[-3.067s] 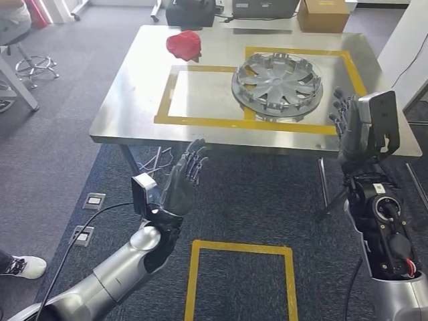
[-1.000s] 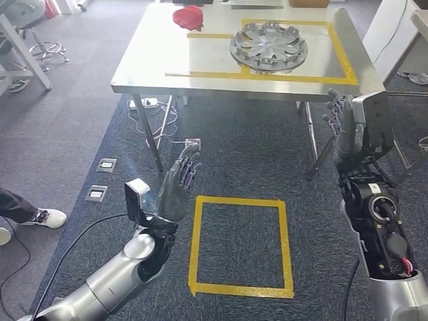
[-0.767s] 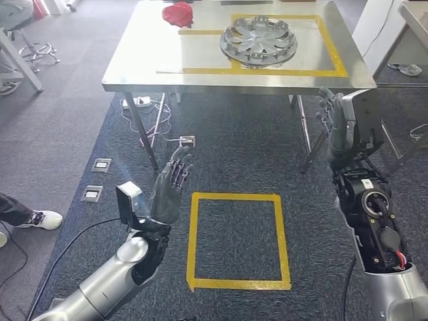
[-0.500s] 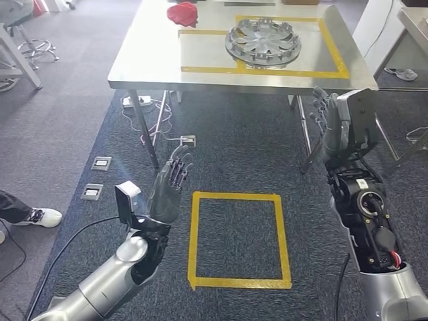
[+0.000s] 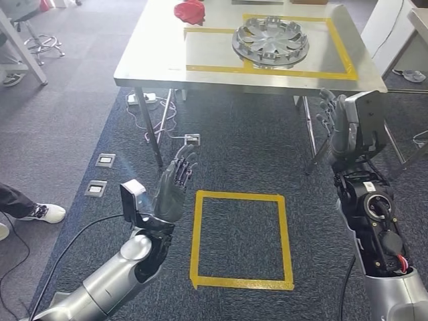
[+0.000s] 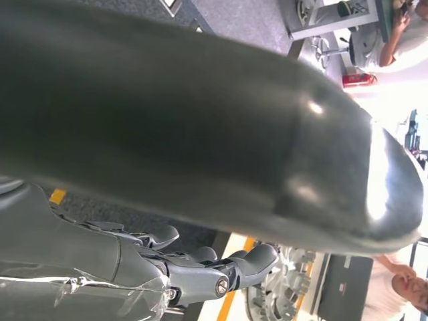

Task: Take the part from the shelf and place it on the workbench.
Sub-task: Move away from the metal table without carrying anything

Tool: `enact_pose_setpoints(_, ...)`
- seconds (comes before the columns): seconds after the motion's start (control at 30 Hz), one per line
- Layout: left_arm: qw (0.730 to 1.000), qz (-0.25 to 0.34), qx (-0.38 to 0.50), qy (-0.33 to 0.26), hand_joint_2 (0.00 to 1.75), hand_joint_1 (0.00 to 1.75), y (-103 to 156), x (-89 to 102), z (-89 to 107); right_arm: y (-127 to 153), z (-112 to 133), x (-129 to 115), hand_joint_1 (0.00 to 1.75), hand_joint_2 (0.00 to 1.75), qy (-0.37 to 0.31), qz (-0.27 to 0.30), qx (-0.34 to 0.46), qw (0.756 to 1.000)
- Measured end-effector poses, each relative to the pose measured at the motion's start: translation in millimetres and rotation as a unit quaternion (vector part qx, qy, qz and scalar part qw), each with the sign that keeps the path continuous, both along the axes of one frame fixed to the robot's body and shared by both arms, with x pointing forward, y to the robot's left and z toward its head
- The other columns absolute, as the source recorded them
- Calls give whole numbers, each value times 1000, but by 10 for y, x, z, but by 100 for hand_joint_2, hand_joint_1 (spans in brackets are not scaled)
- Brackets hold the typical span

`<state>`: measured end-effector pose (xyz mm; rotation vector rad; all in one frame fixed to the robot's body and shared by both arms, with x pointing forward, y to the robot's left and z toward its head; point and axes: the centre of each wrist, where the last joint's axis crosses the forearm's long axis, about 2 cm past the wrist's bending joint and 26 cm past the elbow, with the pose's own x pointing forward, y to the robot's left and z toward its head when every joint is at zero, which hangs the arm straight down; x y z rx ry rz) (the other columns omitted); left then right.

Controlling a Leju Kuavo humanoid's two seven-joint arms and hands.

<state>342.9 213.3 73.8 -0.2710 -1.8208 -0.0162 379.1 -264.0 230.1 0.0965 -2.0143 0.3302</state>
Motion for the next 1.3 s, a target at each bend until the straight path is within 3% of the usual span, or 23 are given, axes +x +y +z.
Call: enact_pose_setpoints(1.3, 1000, -2, -3, -12, 0, 0, 19, 18, 15, 10, -136, -28, 0, 0, 11, 6, 7, 1000)
